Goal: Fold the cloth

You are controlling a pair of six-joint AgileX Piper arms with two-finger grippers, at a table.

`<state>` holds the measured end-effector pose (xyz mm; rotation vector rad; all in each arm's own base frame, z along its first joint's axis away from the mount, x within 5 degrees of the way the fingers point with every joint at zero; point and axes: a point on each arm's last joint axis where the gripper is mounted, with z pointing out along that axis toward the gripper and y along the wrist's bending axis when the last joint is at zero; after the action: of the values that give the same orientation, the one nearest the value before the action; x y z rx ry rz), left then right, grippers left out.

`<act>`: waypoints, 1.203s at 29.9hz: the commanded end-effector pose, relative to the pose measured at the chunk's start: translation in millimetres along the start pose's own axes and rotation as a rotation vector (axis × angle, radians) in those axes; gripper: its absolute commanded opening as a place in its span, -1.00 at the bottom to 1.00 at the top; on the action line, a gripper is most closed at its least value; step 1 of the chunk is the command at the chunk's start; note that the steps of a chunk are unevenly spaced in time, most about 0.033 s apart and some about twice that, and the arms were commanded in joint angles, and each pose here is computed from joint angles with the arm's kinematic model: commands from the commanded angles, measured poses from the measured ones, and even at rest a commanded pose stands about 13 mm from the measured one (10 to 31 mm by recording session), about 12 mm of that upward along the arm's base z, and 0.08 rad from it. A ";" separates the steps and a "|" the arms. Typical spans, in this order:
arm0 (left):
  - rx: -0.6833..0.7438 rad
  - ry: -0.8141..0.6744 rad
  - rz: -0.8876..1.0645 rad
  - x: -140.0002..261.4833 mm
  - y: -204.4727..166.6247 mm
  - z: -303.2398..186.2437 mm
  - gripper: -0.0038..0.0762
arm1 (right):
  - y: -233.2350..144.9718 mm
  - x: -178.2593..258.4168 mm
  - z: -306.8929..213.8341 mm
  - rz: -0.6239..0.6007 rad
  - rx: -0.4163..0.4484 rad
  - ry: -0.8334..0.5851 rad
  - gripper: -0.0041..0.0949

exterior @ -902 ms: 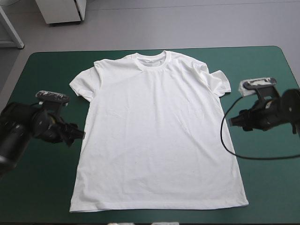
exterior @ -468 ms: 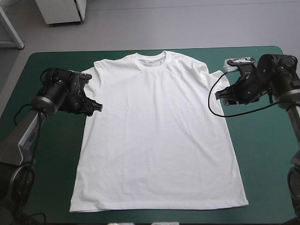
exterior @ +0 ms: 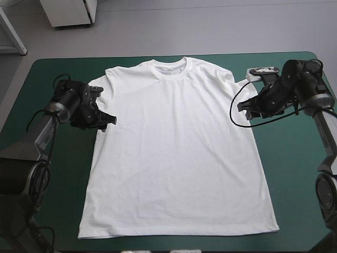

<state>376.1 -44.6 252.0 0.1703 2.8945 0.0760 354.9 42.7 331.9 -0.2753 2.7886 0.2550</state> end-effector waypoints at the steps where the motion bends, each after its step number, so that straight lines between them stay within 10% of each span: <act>1: 0.032 -0.068 -0.008 -8.2 -2.1 -10.2 0.28 | 3.3 -4.0 -22.9 -0.019 -0.004 -0.091 0.06; 8: 0.036 -0.008 -0.007 -10.7 -4.3 15.6 0.18 | 2.5 -4.2 -22.1 -0.025 -0.003 -0.089 0.06; 18: 0.103 0.077 -0.010 -9.9 -12.6 44.1 -0.92 | 1.3 -4.6 -21.4 -0.034 0.010 -0.090 0.06; 36: 0.234 0.083 0.015 -8.8 -24.0 40.3 -0.93 | -19.7 -39.2 42.6 -0.022 0.064 0.013 0.24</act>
<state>393.4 -55.3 207.8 0.2731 3.0064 -0.1146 407.4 40.2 279.4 -0.3035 2.8779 0.1568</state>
